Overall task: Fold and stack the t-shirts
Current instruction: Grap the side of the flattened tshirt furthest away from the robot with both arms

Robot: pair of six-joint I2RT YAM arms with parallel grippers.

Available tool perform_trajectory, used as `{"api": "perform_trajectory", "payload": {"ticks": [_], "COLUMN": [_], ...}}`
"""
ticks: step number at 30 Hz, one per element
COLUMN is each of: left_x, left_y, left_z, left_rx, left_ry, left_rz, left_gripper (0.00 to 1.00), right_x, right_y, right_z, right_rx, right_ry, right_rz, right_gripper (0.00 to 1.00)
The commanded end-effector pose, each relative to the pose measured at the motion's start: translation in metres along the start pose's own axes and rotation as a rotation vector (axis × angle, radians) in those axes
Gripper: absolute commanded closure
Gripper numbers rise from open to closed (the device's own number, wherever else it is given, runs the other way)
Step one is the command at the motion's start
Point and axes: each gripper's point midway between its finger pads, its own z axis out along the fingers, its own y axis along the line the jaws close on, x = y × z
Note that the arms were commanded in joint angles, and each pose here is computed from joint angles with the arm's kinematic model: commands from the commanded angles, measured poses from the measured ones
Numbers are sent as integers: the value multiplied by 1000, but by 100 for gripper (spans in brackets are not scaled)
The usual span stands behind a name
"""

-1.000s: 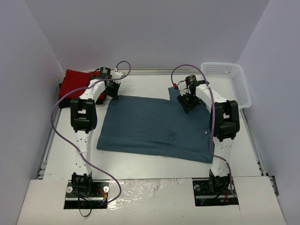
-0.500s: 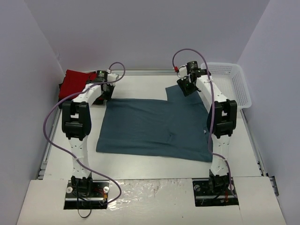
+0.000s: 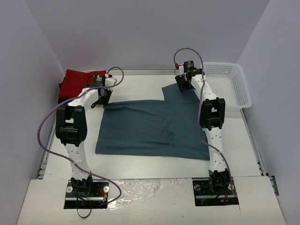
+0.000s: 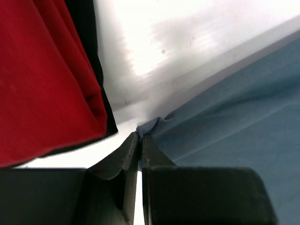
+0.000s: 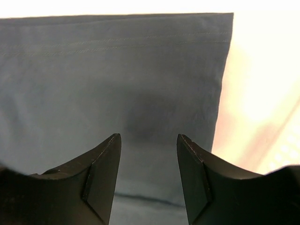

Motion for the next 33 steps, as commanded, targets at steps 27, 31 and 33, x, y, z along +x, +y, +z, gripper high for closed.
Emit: {"api": "perform_trajectory", "payload": {"ticks": [27, 31, 33], "left_x": [-1, -4, -4], "left_y": [11, 10, 7], "left_z": [-64, -64, -63], "left_rx": [-66, -60, -47], "left_ry": [-60, -65, -62], "left_rz": [42, 31, 25], "left_gripper": [98, 98, 98], "right_x": [-57, -52, -49], "right_y": [-40, -35, -37], "right_z": [36, 45, 48], "right_rx": [85, 1, -22], "right_ry": [-240, -237, -235], "right_rz": [269, 308, 326], "right_gripper": [19, 19, 19]}}
